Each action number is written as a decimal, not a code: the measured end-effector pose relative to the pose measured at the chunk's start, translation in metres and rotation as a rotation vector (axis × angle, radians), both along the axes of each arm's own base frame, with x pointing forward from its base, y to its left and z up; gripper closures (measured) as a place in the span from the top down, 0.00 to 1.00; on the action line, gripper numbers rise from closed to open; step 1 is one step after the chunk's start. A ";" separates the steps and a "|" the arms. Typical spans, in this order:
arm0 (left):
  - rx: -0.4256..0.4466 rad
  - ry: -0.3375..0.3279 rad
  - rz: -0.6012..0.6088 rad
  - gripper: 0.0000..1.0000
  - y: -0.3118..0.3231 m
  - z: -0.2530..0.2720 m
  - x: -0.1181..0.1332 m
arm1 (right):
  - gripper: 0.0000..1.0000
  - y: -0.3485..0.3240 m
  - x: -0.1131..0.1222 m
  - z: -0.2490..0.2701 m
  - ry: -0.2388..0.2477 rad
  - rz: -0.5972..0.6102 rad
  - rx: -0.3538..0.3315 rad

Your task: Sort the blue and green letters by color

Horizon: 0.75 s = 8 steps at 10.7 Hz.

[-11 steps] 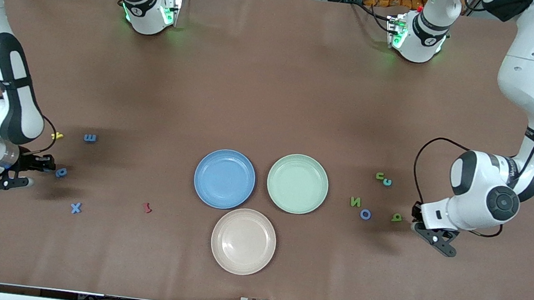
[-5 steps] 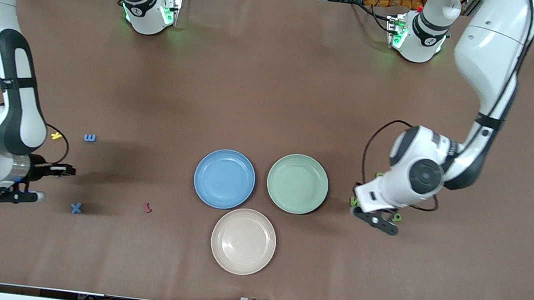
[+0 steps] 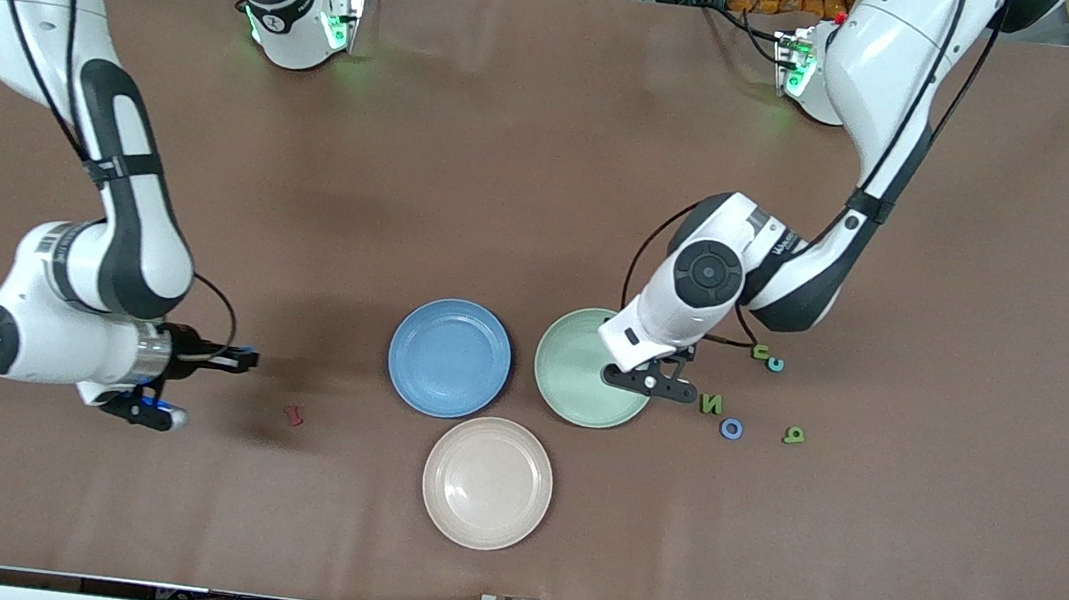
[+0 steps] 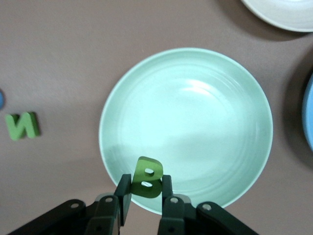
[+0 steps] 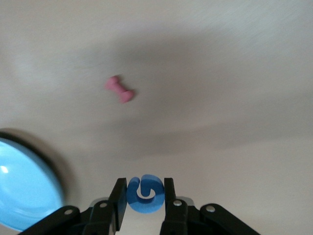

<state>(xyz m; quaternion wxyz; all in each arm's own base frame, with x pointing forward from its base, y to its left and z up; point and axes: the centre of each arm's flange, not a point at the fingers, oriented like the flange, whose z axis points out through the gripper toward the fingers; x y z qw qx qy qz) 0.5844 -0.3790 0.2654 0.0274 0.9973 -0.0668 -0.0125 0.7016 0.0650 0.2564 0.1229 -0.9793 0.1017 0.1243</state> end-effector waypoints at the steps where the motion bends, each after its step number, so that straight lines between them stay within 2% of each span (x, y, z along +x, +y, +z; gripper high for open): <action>1: 0.000 0.018 0.031 0.29 -0.008 -0.007 -0.007 | 0.35 0.032 -0.003 0.000 0.030 -0.060 0.015; 4: -0.003 0.025 0.062 0.40 -0.029 -0.016 -0.015 | 0.35 0.124 -0.015 0.001 0.073 -0.220 0.046; 6: -0.009 -0.011 0.052 0.66 0.003 0.001 0.015 | 0.35 0.172 -0.026 -0.003 0.094 -0.310 0.036; 8: 0.010 0.003 -0.017 0.93 0.076 0.011 0.051 | 0.35 0.209 -0.038 -0.014 0.087 -0.366 0.021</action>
